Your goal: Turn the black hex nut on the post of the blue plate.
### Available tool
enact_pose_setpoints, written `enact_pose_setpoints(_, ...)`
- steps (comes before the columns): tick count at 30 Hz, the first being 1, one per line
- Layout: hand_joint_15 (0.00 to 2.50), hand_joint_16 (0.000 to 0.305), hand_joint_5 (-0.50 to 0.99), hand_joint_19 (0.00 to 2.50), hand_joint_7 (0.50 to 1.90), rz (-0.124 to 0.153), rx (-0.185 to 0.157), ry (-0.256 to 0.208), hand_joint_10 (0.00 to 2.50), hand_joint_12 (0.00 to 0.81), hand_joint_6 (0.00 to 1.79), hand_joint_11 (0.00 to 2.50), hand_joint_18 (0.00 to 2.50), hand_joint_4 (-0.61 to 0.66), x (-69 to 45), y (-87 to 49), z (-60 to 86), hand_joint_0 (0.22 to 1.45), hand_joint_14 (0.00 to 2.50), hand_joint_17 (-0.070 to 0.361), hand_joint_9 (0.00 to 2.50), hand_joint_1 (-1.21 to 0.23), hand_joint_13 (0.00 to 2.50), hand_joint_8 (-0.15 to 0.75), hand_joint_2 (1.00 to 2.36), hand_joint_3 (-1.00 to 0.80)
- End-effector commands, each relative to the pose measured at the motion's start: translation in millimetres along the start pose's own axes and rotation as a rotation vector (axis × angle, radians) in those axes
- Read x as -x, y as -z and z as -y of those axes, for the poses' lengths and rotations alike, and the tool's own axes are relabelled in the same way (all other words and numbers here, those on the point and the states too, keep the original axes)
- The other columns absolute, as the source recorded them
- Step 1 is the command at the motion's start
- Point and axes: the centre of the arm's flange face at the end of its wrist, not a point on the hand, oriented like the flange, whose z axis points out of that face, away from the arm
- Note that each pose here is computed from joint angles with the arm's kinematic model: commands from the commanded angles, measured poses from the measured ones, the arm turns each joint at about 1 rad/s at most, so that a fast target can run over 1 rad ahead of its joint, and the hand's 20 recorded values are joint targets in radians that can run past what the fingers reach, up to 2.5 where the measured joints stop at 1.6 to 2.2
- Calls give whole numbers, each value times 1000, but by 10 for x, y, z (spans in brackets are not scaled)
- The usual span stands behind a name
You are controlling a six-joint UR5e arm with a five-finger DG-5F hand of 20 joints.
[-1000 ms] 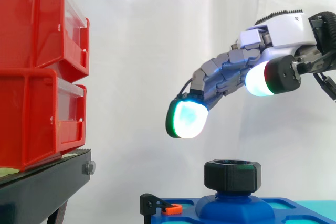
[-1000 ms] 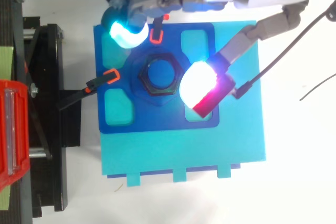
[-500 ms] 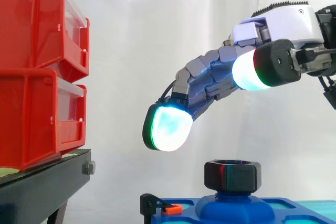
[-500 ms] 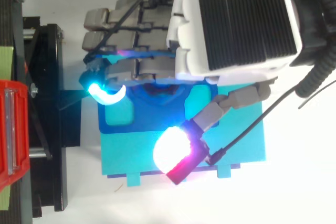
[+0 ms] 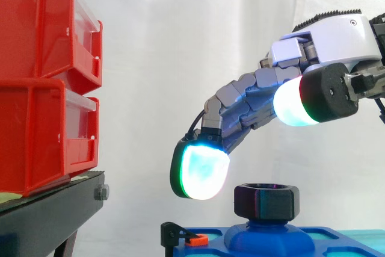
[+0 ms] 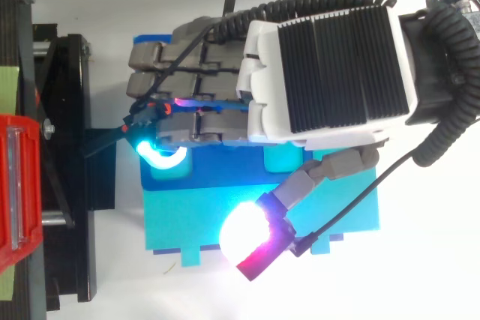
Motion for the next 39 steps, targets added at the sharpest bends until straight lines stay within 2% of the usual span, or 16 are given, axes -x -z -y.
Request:
enact_pose_setpoints(1, 24, 61, -167, 352, 867, -6, -2, 0, 0, 383, 503, 0, 310, 294, -7, 5, -4, 430, 0, 136, 341, -196, 268, 278, 1000, -500)
enact_pose_setpoints(5, 21, 60, -165, 352, 881, -21, -5, -4, 0, 382, 503, 0, 306, 298, -28, 21, -2, 431, 0, 136, 342, -213, 268, 278, 1000, -500)
enact_pose_setpoints(12, 25, 60, -161, 354, 900, -26, -6, -3, 0, 380, 503, 0, 304, 306, -32, 25, -1, 435, 2, 134, 348, -216, 271, 278, 1000, -500)
enact_pose_setpoints(14, 26, 60, -159, 352, 907, -34, -8, -4, 0, 379, 503, 0, 305, 306, -50, 29, 2, 436, 0, 134, 351, -215, 273, 279, 1000, -500)
enact_pose_setpoints(22, 26, 59, -159, 353, 911, -31, -7, -3, 0, 377, 503, 0, 307, 307, -44, 32, 0, 440, 1, 132, 360, -208, 276, 280, 1000, -500)
enact_pose_setpoints(25, 18, 59, -159, 361, 910, -35, -11, -5, 0, 376, 503, 0, 309, 309, -85, 44, 31, 441, 0, 132, 361, -208, 277, 279, 1000, -500)
enact_pose_setpoints(29, 22, 59, -159, 354, 909, -23, -9, -6, 0, 377, 503, 0, 312, 307, -122, 40, 80, 442, 1, 132, 361, -208, 277, 280, 1000, -500)
enact_pose_setpoints(34, 26, 58, -159, 353, 906, -27, 2, -5, 0, 376, 503, 0, 308, 304, -111, 71, 131, 443, 2, 131, 361, -206, 278, 279, 1000, -500)
enact_pose_setpoints(39, 26, 58, -159, 353, 910, -38, -15, -3, 0, 375, 503, 0, 307, 307, -102, 118, 226, 444, 0, 131, 362, -205, 278, 279, 1000, -500)
